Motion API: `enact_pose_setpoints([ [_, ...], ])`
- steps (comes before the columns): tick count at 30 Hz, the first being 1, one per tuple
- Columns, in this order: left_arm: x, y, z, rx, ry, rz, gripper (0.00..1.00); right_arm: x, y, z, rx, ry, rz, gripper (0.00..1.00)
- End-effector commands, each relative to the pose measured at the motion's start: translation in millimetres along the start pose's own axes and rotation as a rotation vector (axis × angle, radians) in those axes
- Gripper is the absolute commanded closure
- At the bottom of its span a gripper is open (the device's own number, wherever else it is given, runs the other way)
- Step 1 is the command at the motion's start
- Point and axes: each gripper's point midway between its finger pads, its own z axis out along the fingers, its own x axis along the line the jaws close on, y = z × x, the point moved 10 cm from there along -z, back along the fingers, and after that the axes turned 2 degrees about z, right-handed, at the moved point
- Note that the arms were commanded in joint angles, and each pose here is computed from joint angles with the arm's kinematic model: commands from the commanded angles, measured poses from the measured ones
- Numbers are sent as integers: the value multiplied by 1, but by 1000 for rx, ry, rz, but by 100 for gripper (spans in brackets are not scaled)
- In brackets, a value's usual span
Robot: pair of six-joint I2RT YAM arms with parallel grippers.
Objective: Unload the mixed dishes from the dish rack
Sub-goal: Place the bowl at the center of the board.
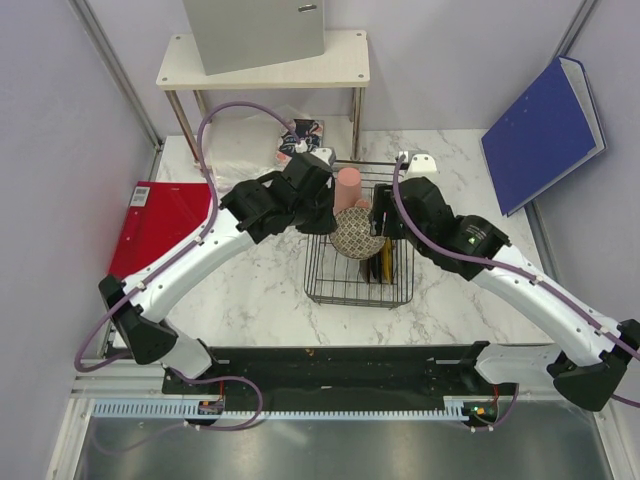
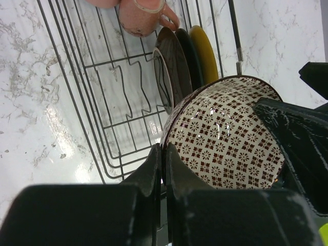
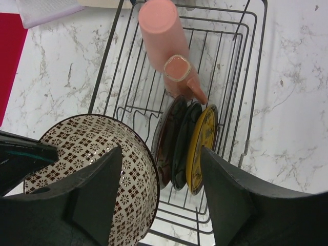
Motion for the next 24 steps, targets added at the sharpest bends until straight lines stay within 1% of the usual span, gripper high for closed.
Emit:
enact_pose_setpoints([
  [1, -6, 10, -24, -128, -67, -55, 98, 2, 4, -8, 2, 38, 28, 32],
  [8, -3, 8, -26, -143, -72, -56, 98, 8, -8, 3, 84, 64, 6, 36],
  [10, -3, 9, -29, -159, -79, -59, 98, 10, -11, 5, 99, 78, 6, 41],
  [14, -1, 6, -33, -166, -82, -56, 98, 13, -20, 11, 146, 114, 0, 48],
  [17, 0, 6, -33, -175, -82, -57, 98, 14, -23, 12, 158, 126, 3, 66],
  [18, 1, 5, -35, -176, -85, -57, 98, 14, -22, 12, 154, 125, 6, 78],
  [20, 2, 5, -37, -184, -90, -51, 98, 13, -22, 11, 147, 116, 12, 91],
  [21, 2, 5, -38, -191, -91, -51, 98, 13, -21, 11, 138, 111, 18, 100],
  [22, 2, 5, -38, -194, -89, -48, 98, 11, -21, 10, 132, 104, 22, 100],
  [23, 4, 6, -40, -206, -84, -40, 93, 10, -18, 6, 114, 102, 31, 100],
  [24, 5, 7, -42, -214, -79, -29, 84, 7, -16, 5, 93, 77, 38, 100],
])
